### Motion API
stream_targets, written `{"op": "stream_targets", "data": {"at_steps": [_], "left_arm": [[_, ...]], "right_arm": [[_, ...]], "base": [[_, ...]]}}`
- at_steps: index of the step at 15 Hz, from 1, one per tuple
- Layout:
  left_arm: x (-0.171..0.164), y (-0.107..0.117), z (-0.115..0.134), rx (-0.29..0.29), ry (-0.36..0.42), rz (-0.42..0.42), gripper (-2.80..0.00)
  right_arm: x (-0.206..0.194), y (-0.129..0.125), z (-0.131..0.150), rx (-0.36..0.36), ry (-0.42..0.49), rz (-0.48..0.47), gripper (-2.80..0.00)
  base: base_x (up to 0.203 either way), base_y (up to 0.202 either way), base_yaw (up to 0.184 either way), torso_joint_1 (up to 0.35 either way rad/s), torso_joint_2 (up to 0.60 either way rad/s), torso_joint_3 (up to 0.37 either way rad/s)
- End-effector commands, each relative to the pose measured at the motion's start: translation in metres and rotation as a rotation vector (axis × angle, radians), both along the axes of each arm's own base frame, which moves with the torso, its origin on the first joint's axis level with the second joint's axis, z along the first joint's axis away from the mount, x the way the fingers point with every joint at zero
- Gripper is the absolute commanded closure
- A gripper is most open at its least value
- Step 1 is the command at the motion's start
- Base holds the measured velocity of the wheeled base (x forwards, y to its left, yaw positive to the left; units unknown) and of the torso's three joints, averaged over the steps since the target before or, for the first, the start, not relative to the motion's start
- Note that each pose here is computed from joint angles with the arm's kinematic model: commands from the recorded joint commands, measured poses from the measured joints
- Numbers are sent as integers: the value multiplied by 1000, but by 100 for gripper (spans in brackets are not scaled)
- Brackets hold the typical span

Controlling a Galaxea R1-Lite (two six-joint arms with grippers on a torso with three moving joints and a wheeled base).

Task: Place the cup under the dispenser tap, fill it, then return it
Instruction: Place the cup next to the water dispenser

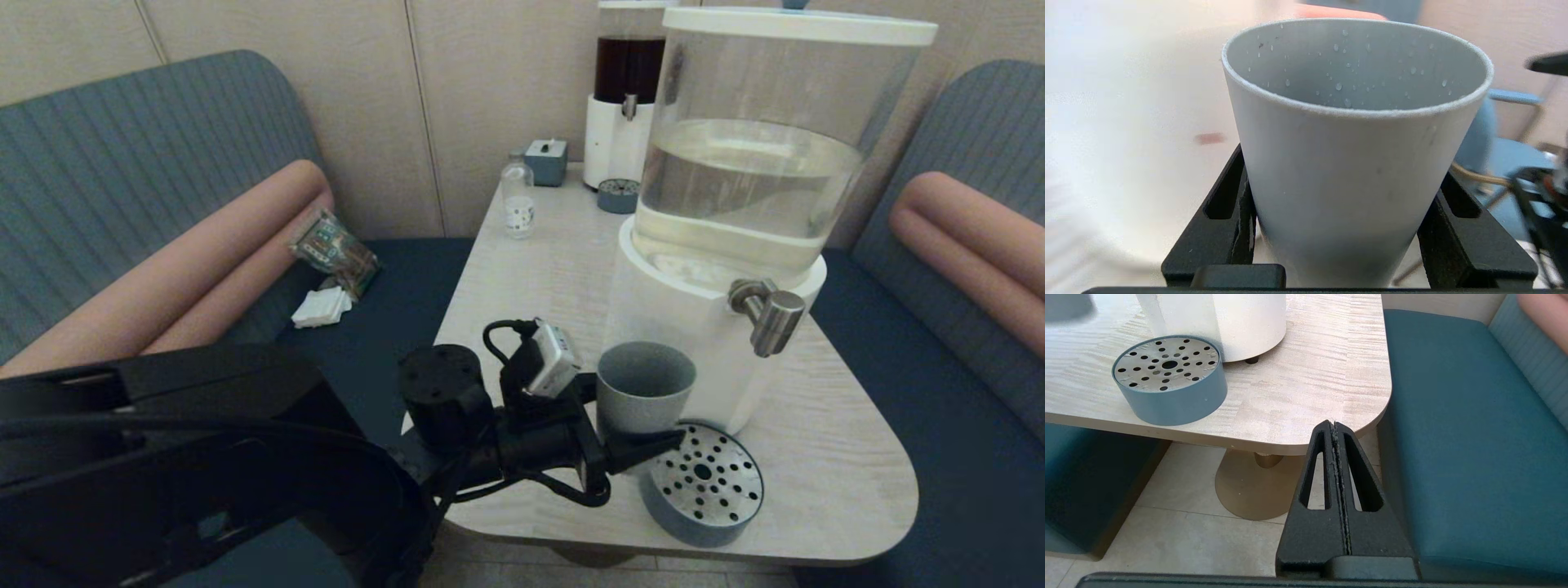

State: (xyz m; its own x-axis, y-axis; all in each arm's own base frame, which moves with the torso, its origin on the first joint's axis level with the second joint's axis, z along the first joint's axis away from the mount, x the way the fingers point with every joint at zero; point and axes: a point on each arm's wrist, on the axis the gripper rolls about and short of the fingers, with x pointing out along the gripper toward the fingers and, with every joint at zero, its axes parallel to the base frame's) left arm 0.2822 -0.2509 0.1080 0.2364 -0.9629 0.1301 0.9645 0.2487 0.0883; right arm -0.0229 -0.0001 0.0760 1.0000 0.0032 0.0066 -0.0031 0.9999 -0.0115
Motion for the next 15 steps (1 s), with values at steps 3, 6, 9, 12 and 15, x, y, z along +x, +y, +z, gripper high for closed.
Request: {"op": "stream_targets", "data": {"at_steps": [3,6,9,12,15], "left_arm": [[15,40,18,-22,-32,107,0],[30,65,18,-19,-30,177,0],[54,89,11,-16,-29,253,0],[83,105,-1,-17,-37,307,0],[111,112,-12,-27,-62,343,0]], "right_arm": [[0,0,0,1,0,0,0],[0,0,0,-1,0,0,0],[0,0,0,-1,0,1,0],[0,0,0,-1,0,0,0],[0,0,0,-1,0,0,0]], "base": [[0,0,0,0,0,0],[0,0,0,0,0,0],[0,0,0,0,0,0],[0,0,0,0,0,0],[0,0,0,0,0,0]]}}
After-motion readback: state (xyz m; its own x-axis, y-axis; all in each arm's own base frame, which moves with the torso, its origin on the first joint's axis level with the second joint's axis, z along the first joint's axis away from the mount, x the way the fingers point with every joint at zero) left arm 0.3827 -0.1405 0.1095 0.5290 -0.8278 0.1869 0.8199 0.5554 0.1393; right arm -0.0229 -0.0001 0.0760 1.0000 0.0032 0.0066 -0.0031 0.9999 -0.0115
